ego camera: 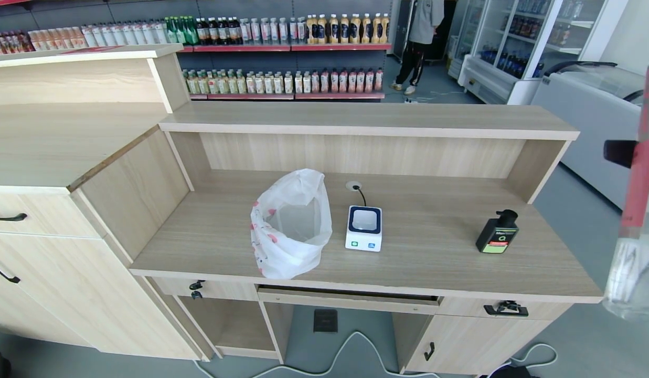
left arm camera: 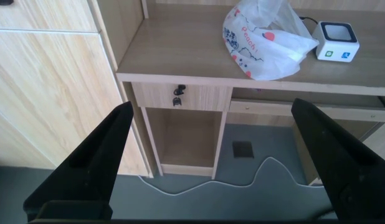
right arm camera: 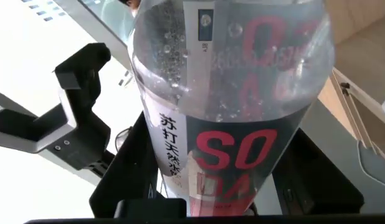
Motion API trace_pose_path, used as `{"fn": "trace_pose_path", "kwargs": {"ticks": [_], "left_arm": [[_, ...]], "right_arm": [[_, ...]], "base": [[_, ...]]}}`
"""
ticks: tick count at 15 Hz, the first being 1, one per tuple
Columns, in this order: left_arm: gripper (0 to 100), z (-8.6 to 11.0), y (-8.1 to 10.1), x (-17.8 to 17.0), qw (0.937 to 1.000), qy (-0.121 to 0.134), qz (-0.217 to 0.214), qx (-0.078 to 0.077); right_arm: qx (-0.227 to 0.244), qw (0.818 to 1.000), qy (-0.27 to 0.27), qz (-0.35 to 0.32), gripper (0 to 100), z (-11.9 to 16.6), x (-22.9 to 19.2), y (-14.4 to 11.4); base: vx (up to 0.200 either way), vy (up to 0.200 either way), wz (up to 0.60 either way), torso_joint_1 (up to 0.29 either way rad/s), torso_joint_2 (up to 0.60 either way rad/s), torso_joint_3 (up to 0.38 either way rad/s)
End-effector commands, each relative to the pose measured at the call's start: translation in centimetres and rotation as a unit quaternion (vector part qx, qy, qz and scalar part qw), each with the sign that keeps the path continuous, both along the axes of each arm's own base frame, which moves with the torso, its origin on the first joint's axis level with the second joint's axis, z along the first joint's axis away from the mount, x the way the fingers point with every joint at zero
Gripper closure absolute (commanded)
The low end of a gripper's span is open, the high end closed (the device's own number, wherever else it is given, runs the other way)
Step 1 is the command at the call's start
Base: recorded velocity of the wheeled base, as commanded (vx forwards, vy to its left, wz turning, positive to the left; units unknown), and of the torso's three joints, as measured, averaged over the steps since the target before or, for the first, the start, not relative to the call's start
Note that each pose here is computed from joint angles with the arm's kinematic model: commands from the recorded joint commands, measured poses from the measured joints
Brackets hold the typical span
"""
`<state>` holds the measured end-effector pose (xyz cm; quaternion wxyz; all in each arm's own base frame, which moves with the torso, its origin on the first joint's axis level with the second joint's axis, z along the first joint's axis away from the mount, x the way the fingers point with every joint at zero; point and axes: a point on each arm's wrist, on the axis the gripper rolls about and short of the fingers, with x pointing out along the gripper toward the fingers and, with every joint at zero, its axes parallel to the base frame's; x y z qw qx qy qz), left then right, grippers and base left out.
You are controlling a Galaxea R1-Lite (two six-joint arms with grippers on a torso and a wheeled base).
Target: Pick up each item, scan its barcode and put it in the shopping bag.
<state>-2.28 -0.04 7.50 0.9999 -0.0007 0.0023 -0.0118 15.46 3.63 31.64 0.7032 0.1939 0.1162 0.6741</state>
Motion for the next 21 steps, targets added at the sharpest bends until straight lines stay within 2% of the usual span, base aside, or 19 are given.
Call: {"fn": "trace_pose_path", "kwargs": {"ticks": [1, 5, 7, 10, 13, 15, 18, 21], "left_arm": [[0, 0.0, 0.0, 0.0, 1.0000, 0.001, 0.000, 0.000], [0, 0.0, 0.0, 0.0, 1.0000, 0.001, 0.000, 0.000], [0, 0.0, 0.0, 0.0, 1.0000, 0.001, 0.000, 0.000], [0, 0.0, 0.0, 0.0, 1.0000, 0.001, 0.000, 0.000], [0, 0.0, 0.0, 0.0, 1.0000, 0.001, 0.000, 0.000], [0, 0.0, 0.0, 0.0, 1.0000, 0.001, 0.000, 0.000], [0, 0.0, 0.0, 0.0, 1.0000, 0.001, 0.000, 0.000], [0, 0.0, 0.0, 0.0, 1.0000, 0.001, 0.000, 0.000]], "right_arm": [[0.003, 0.999, -0.021, 0.029, 100, 0.3, 0.8, 1.0], [0.011, 0.996, -0.067, 0.057, 100, 0.4, 2.4, 2.4], [0.012, 0.996, -0.069, 0.058, 100, 0.5, 2.3, 2.4], [0.017, 0.996, -0.043, 0.076, 100, 1.7, -0.1, 2.2], [0.021, 0.993, -0.058, 0.096, 100, 2.1, -1.0, 2.6], [0.019, 0.993, -0.054, 0.102, 100, 1.4, -0.8, 2.9], [0.016, 0.993, -0.074, 0.095, 100, 0.1, -0.2, 3.1], [0.015, 0.993, -0.071, 0.095, 100, -0.1, -0.4, 3.0]], "base": [[0.000, 0.000, 0.00, 0.000, 0.00, 0.000], [0.000, 0.000, 0.00, 0.000, 0.00, 0.000], [0.000, 0.000, 0.00, 0.000, 0.00, 0.000], [0.000, 0.000, 0.00, 0.000, 0.00, 0.000], [0.000, 0.000, 0.00, 0.000, 0.00, 0.000], [0.000, 0.000, 0.00, 0.000, 0.00, 0.000], [0.000, 0.000, 0.00, 0.000, 0.00, 0.000], [0.000, 0.000, 0.00, 0.000, 0.00, 0.000]]}}
